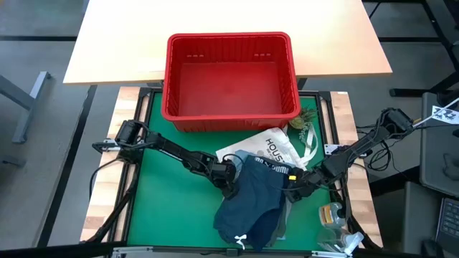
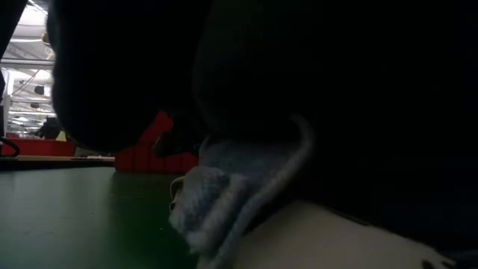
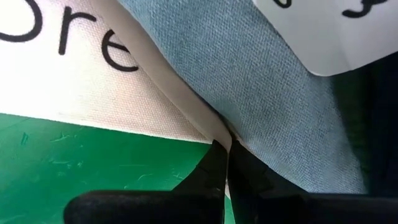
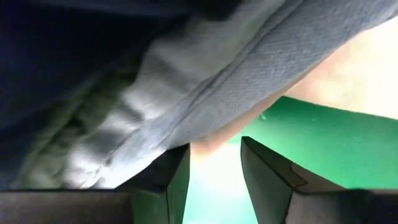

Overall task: Fold Laundry from Bin
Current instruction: Put the stacked clothes into the red organizer bin

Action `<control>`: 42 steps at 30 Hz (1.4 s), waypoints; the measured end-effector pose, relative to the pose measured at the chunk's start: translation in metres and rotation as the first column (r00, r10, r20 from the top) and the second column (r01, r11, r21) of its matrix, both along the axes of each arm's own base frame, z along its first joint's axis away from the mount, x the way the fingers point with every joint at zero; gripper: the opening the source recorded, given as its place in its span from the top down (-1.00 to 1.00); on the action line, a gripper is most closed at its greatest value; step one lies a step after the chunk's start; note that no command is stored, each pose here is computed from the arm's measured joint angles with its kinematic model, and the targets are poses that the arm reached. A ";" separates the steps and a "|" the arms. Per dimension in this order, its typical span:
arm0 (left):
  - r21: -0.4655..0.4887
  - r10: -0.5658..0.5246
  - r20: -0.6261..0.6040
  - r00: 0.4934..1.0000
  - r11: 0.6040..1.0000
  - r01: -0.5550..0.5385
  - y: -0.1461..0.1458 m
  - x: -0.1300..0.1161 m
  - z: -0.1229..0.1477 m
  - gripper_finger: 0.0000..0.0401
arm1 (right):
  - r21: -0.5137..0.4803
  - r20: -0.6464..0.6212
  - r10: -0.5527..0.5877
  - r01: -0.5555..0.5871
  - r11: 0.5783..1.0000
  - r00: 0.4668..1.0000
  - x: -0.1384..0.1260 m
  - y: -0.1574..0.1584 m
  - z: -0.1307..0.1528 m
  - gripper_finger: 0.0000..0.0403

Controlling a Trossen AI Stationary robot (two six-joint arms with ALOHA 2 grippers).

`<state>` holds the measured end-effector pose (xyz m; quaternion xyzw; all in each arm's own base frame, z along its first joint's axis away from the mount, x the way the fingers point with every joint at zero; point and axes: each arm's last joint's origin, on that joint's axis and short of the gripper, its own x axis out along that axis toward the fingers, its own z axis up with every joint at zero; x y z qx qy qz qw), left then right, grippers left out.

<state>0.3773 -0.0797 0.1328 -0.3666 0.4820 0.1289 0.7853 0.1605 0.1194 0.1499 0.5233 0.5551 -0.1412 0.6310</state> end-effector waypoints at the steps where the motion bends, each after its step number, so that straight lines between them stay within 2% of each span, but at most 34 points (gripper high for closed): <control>1: -0.001 0.002 0.000 1.000 1.000 -0.002 0.000 0.000 0.000 1.00 | 0.004 0.006 0.000 0.000 1.000 1.000 0.000 0.000 0.001 0.29; 8: -0.001 0.003 0.000 1.000 1.000 -0.003 0.000 0.000 0.000 1.00 | 0.007 0.021 0.005 -0.005 1.000 1.000 -0.001 0.000 0.004 0.29; 23: 0.000 0.004 0.001 1.000 1.000 -0.004 0.000 0.000 0.000 1.00 | -0.042 0.038 -0.031 0.032 0.999 0.999 0.014 0.008 -0.018 0.31; 27: 0.000 0.005 0.003 1.000 1.000 -0.005 0.000 0.000 0.000 1.00 | -0.052 0.041 -0.036 0.039 0.998 0.998 0.016 0.009 -0.020 0.48; 31: 0.000 0.005 0.003 1.000 1.000 -0.005 0.000 0.000 0.000 1.00 | -0.057 0.068 -0.049 0.053 0.997 0.996 0.018 0.009 -0.019 0.84; 33: 0.000 0.005 0.003 1.000 1.000 -0.005 0.000 0.000 0.000 1.00 | -0.056 0.084 -0.048 0.053 0.997 0.995 0.019 0.010 -0.019 0.95; 38: -0.016 -0.004 0.003 1.000 1.000 0.004 0.000 0.001 0.000 1.00 | -0.052 0.090 -0.049 0.054 0.997 0.995 0.019 0.010 -0.019 0.89; 42: -0.054 -0.027 -0.003 1.000 0.998 0.027 -0.001 0.000 0.001 1.00 | -0.040 0.106 -0.050 0.054 0.998 0.993 0.020 0.011 -0.018 0.97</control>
